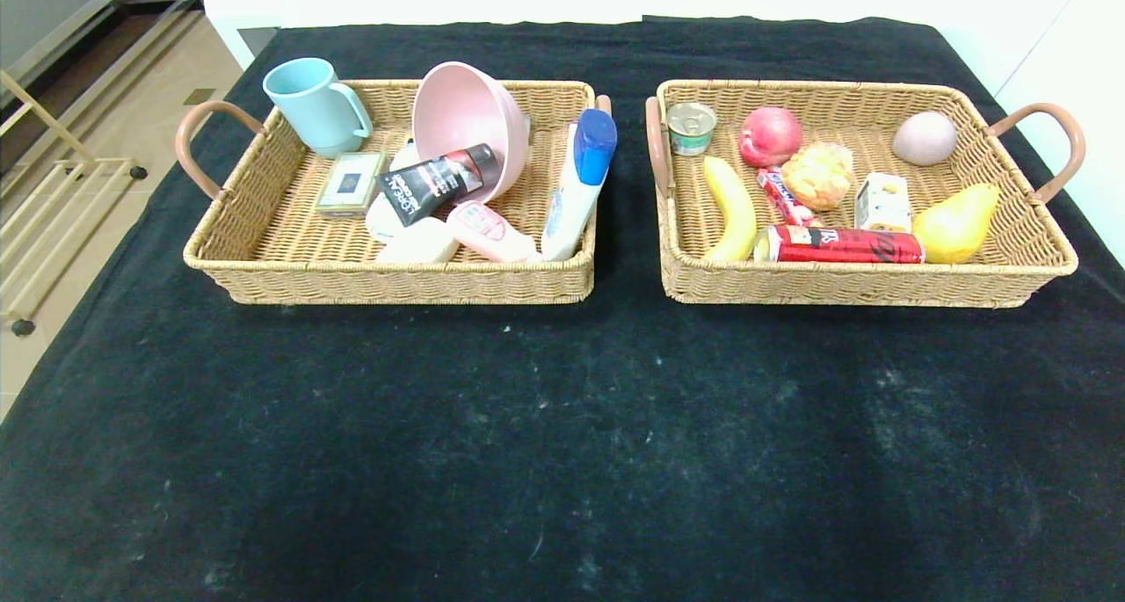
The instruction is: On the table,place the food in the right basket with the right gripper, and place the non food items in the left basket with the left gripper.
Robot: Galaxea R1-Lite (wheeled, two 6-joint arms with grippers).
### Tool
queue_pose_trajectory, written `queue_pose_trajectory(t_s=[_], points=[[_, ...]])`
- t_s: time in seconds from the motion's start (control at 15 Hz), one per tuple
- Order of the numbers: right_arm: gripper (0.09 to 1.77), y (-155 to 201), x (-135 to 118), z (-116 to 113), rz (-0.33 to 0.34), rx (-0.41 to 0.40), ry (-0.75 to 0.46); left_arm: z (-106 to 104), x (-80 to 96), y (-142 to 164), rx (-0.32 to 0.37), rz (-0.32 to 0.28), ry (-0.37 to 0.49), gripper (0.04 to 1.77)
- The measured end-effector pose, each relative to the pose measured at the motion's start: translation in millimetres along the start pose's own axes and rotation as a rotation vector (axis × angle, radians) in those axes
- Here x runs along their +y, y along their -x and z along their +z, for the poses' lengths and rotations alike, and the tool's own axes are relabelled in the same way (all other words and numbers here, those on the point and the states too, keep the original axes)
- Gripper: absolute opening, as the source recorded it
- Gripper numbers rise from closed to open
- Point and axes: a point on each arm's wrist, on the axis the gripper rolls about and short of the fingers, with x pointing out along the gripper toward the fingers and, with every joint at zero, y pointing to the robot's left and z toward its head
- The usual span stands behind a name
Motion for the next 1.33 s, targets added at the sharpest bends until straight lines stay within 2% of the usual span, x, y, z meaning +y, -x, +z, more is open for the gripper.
queue_pose_trajectory(t_s=[0.13, 0.33, 0.47, 0.6, 0.73, 0.8, 0.93, 1.13, 1.33], points=[[1.7, 3, 0, -3, -0.003, -0.023, 0.0, -7, -5.2, 4, -0.016, -0.022, -0.004, 1.72], [1.7, 5, 1, -6, -0.015, -0.056, -0.009, -29, -13.5, 7, -0.035, -0.058, -0.007, 1.72], [1.7, 4, 1, -5, -0.02, -0.094, -0.037, -44, -17.2, 4, -0.073, -0.076, -0.012, 1.72], [1.71, -3, 1, -4, -0.018, -0.165, -0.052, -60, -18.7, -9, -0.13, -0.064, -0.016, 1.72], [1.71, -15, 2, -4, -0.017, -0.263, -0.065, -71, -18.4, -23, -0.218, -0.031, 0.001, 1.72], [1.71, -21, 3, -8, -0.018, -0.295, -0.068, -80, -18.7, -32, -0.232, -0.017, 0.017, 1.72], [1.71, -35, 5, -19, -0.021, -0.34, -0.068, -99, -19.9, -46, -0.215, 0.001, 0.041, 1.72], [1.71, -52, 9, -39, -0.009, -0.357, -0.061, -130, -23.5, -62, -0.115, -0.004, 0.064, 1.72], [1.71, -60, 13, -57, 0.02, -0.259, -0.054, -151, -26.5, -70, -0.036, -0.017, 0.079, 1.72]])
